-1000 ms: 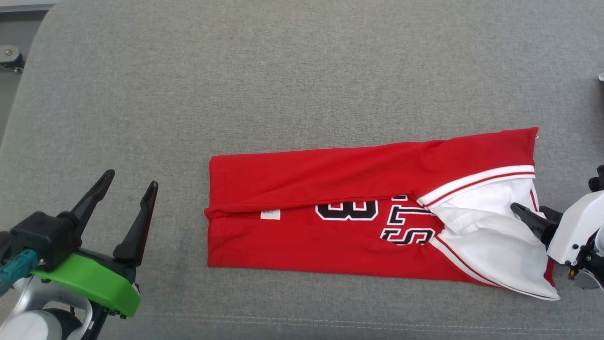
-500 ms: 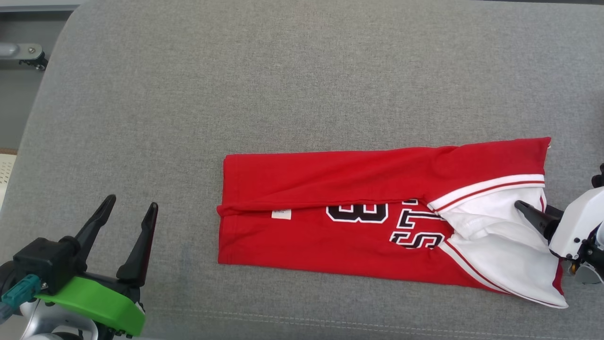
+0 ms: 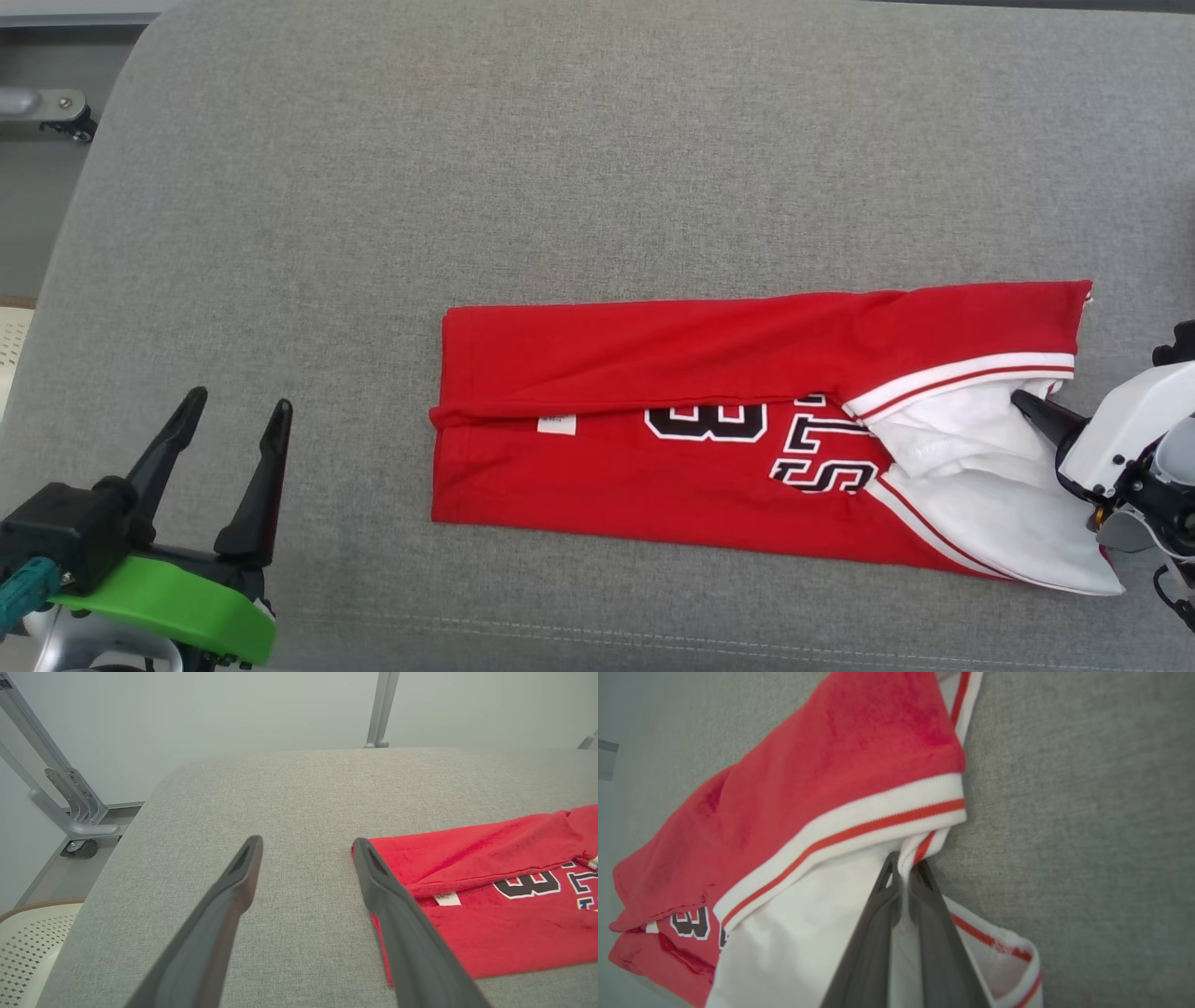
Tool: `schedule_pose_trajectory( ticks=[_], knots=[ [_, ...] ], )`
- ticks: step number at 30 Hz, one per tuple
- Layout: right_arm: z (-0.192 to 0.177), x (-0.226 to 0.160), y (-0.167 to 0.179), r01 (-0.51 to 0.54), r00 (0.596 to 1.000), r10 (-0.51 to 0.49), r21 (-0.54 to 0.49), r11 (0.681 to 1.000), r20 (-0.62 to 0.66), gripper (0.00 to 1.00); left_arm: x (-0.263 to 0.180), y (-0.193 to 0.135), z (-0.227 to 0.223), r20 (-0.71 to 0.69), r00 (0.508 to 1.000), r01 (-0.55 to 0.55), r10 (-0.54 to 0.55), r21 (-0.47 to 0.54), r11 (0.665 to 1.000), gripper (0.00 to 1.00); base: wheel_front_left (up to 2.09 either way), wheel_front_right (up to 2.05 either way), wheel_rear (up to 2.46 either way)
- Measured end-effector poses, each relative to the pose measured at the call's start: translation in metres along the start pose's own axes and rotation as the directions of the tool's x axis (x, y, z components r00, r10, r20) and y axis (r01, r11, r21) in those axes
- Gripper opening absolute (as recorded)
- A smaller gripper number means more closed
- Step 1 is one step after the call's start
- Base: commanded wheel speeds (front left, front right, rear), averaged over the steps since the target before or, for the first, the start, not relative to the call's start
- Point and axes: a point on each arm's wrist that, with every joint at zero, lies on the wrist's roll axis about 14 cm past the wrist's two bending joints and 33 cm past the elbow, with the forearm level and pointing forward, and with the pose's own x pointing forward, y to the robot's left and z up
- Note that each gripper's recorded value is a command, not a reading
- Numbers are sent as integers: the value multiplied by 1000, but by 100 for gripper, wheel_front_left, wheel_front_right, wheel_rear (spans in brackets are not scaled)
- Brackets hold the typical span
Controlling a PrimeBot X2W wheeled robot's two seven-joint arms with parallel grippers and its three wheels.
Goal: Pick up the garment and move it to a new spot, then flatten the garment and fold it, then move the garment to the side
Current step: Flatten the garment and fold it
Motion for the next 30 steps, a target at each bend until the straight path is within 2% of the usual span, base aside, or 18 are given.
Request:
schedule_pose_trajectory(
  ticks=[4, 10, 20, 23, 25, 30],
  knots=[
    [4, -4, -6, 3, 1000, -3, 24, 1000, 17, 0, 1, 7, 6, 26, 999, -23, 23, 4, 1000, 100, 0, 0, 0],
    [15, -17, -31, 59, 996, -63, 56, 997, 58, 0, 1, 7, 3, 20, 999, -30, 30, -12, 999, 100, 0, 0, 0],
    [33, -41, -69, 129, 982, -144, 124, 984, 123, 0, 14, -5, 4, 26, 1000, 12, -11, -21, 1000, 100, 0, 0, 0],
    [39, -42, -62, 90, 981, -108, 117, 989, 159, 0, 17, -11, 1, 16, 999, 32, -31, -30, 999, 100, 0, 0, 0],
    [45, -42, -47, 31, 982, -49, 101, 994, 185, 0, 18, -15, -2, 10, 999, 40, -40, -35, 999, 100, 0, 0, 0],
    [65, -42, 16, -157, 960, 160, -33, 987, 228, 0, 18, -19, -4, -1, 999, 51, -51, -36, 998, 100, 0, 0, 0]
  ],
)
